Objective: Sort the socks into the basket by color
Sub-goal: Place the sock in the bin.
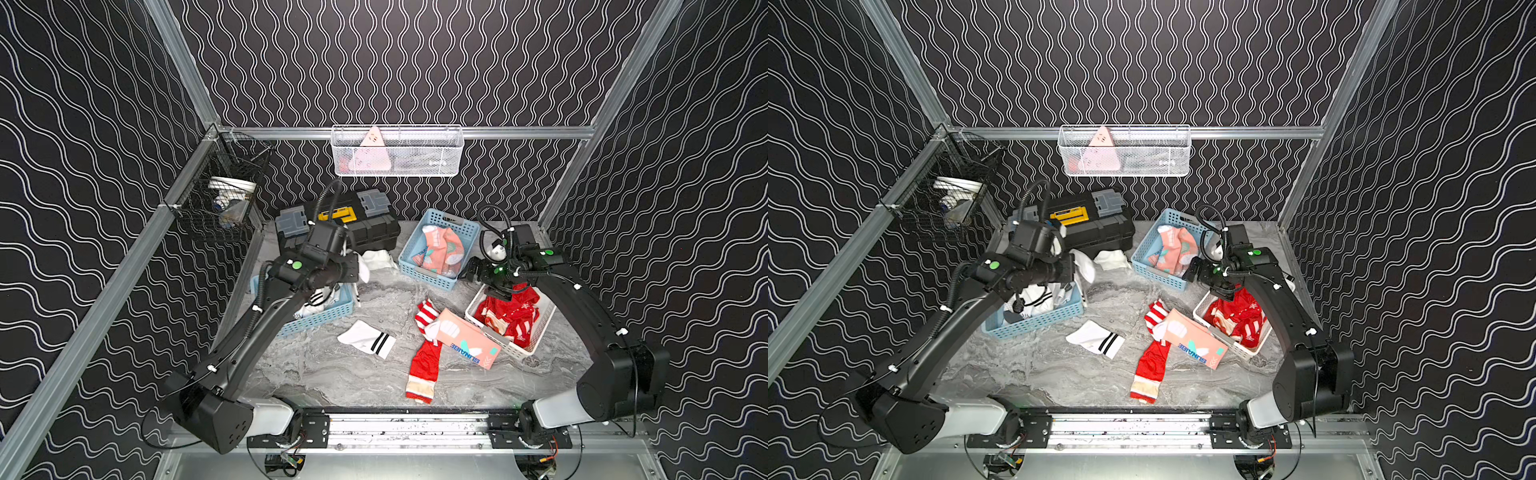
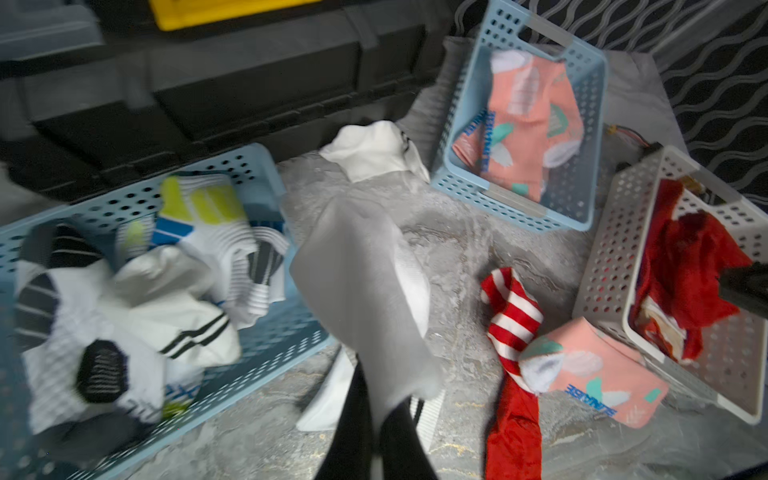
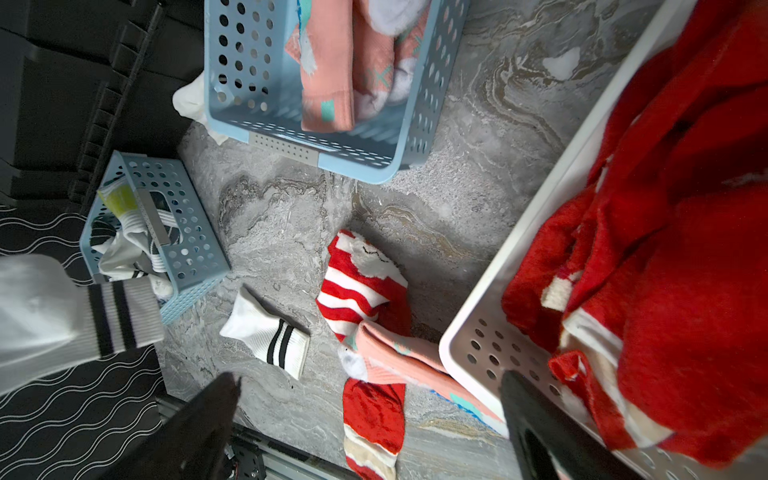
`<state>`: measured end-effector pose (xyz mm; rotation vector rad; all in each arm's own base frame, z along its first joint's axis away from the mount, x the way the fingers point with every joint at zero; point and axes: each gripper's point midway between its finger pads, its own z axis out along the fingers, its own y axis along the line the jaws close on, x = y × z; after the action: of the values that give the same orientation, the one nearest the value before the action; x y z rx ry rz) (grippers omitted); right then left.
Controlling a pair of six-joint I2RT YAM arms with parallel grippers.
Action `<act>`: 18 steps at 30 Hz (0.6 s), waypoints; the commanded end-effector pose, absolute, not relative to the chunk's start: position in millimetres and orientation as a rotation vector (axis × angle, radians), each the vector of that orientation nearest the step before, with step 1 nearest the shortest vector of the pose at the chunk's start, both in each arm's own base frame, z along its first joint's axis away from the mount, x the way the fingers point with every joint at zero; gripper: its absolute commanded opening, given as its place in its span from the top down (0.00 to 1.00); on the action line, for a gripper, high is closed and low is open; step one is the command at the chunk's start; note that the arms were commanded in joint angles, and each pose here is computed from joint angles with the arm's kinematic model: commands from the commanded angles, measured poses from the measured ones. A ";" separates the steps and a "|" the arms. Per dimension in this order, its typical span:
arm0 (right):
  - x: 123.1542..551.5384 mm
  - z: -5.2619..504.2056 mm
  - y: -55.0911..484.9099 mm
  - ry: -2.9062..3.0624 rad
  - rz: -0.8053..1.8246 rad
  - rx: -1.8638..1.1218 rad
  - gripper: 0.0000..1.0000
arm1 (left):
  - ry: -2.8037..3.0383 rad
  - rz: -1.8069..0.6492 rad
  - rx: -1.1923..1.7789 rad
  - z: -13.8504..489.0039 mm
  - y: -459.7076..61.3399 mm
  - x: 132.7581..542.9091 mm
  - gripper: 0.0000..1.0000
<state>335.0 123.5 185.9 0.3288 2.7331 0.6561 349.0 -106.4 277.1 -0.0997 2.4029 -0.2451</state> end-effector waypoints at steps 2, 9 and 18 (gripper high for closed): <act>330.6 181.1 128.8 2.752 0.694 0.305 0.00 | 2.390 -0.134 -0.166 292.3 -58.2 351.4 1.00; 331.6 178.1 132.2 2.768 0.718 0.297 0.00 | 2.389 -0.065 -0.317 286.5 9.4 347.3 1.00; 331.7 175.5 132.3 2.777 0.715 0.293 0.00 | 2.467 0.013 -0.461 245.3 64.2 338.2 1.00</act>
<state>332.0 130.6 176.5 0.3048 2.7739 0.7064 339.6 59.5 254.3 -0.4874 2.4406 0.0024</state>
